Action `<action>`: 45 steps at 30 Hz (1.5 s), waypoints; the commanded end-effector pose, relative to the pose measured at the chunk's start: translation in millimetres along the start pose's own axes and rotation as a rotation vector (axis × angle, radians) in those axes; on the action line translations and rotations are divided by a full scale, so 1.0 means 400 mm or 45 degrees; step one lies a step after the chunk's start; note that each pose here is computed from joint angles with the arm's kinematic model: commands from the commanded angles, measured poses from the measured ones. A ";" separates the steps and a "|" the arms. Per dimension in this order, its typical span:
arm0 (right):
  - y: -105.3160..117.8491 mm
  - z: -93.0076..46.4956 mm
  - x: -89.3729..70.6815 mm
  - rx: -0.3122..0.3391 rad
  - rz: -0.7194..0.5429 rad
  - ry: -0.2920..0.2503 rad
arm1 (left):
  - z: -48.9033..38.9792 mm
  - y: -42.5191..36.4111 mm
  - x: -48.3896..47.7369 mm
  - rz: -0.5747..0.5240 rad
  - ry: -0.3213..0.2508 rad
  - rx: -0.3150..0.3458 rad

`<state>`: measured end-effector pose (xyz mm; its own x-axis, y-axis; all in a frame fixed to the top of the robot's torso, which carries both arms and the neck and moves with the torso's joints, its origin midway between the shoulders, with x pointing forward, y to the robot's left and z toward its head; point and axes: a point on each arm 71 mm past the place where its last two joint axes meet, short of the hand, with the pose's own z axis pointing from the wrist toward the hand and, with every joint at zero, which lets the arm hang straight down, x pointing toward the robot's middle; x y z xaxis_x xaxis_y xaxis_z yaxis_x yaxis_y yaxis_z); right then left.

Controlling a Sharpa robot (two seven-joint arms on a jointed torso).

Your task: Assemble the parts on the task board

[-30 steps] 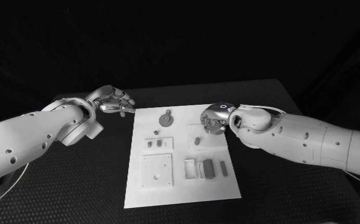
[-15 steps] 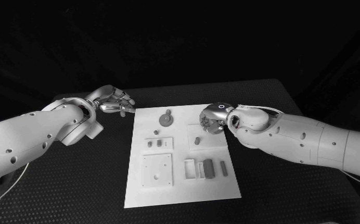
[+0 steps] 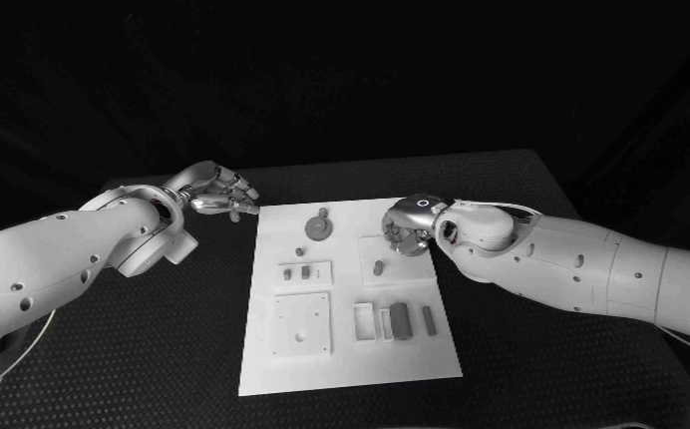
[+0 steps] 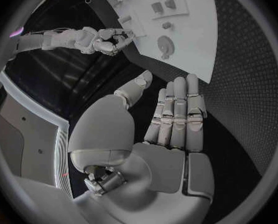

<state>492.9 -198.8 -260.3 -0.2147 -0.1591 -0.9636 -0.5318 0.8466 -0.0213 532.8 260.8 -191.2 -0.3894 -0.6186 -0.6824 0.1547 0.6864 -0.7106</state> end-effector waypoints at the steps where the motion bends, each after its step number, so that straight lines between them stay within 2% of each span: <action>1: -0.005 -0.009 0.047 0.028 -0.083 0.121 | 0.000 -0.001 0.000 -0.011 0.011 0.002; 14: 0.009 -0.011 0.056 0.007 -0.143 0.115 | -0.001 0.001 -0.001 -0.010 0.008 0.000; 35: 0.018 -0.012 0.070 -0.002 -0.192 0.040 | -0.001 0.003 -0.003 -0.010 0.007 -0.002; 45: 0.015 -0.013 0.075 0.008 -0.229 0.054 | -0.002 0.006 -0.004 -0.009 0.007 -0.007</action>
<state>484.5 -192.7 -267.6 -0.0800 -0.2403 -0.9674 -0.5694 0.8076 -0.1536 533.4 264.5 -191.7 -0.3859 -0.6195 -0.6836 0.1468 0.6903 -0.7085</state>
